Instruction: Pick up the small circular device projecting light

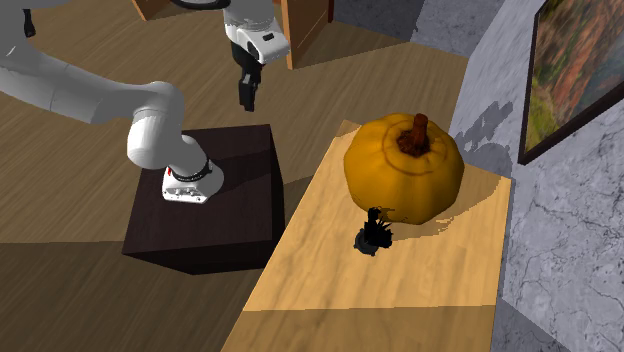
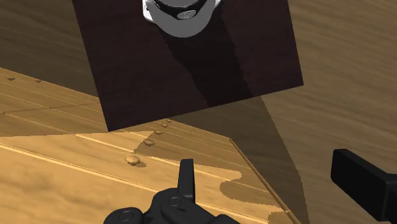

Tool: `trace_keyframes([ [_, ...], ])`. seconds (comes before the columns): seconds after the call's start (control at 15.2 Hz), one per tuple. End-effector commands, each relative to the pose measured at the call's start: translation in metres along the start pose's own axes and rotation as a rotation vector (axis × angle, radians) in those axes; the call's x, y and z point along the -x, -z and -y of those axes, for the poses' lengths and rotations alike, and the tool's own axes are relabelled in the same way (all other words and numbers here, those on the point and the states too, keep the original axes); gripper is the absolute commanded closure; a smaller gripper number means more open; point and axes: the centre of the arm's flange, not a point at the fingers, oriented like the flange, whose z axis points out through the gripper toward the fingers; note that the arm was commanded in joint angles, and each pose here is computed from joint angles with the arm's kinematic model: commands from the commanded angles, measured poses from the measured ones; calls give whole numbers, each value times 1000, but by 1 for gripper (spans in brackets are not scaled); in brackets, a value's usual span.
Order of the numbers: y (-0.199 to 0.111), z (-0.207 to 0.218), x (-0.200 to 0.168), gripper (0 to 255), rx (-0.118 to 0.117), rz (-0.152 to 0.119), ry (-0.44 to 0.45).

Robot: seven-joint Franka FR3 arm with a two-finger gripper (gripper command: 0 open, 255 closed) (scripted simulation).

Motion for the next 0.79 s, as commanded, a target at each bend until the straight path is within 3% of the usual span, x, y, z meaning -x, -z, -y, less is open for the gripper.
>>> trace_keyframes([
  [0.0,0,0,0,0,0,0,0],
  [0.73,-30,-86,-85,0,15,-176,-8],
])
